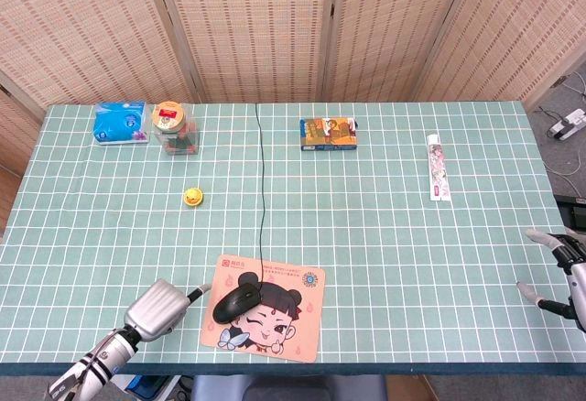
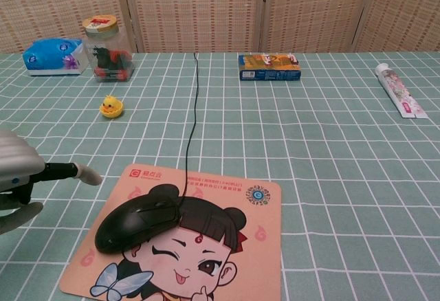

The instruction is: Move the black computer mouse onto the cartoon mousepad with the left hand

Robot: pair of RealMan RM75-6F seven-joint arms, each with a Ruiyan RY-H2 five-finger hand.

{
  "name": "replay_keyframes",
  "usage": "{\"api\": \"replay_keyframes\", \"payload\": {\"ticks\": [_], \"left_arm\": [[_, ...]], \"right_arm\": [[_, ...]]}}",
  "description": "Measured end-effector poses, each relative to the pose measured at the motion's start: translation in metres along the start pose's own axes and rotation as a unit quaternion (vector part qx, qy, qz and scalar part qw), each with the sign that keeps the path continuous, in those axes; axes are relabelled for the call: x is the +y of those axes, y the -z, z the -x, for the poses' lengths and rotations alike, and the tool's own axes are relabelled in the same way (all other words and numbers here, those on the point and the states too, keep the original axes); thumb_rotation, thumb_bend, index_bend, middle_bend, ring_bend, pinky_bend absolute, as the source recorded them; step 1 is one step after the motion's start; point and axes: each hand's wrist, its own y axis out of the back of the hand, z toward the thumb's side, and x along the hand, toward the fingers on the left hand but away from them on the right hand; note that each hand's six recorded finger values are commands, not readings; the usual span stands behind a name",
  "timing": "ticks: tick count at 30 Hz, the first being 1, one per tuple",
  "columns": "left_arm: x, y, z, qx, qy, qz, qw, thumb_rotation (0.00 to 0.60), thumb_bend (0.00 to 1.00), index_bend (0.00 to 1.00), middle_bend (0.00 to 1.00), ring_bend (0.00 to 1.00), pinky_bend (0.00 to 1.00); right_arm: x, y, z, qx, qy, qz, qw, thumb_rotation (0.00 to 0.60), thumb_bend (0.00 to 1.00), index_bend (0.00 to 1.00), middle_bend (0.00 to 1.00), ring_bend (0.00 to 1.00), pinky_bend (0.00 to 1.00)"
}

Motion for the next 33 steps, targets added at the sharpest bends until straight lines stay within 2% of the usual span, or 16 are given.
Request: {"api": "replay_keyframes", "payload": {"ticks": [5,9,12,22,33], "left_arm": [[-0.006,0.010,0.006,-0.024,-0.029,-0.056,0.9977,0.600,0.61,0.16,1.00,1.00,1.00],[-0.017,0.020,0.010,-0.028,-0.028,-0.104,0.9938,0.600,0.61,0.15,1.00,1.00,1.00],[-0.022,0.018,0.011,-0.029,-0.023,-0.120,0.9921,0.600,0.60,0.15,1.00,1.00,1.00],[-0.027,0.004,0.013,-0.048,-0.015,-0.127,0.9907,0.600,0.60,0.15,1.00,1.00,1.00],[-0.029,-0.003,0.007,-0.051,-0.001,-0.132,0.9900,0.600,0.60,0.15,1.00,1.00,1.00]], "right_arm": [[-0.001,-0.001,0.000,0.000,-0.002,-0.002,1.0000,0.600,0.14,0.23,0.30,0.23,0.44],[-0.002,-0.001,0.000,0.000,-0.003,-0.003,1.0000,0.600,0.14,0.23,0.30,0.23,0.44],[-0.003,-0.001,0.001,-0.001,-0.003,-0.003,1.0000,0.600,0.14,0.24,0.30,0.23,0.44],[-0.002,-0.001,0.001,-0.001,-0.003,-0.002,1.0000,0.600,0.14,0.23,0.30,0.23,0.44],[0.000,0.001,0.000,-0.003,0.000,0.001,1.0000,0.600,0.14,0.23,0.31,0.23,0.44]]}}
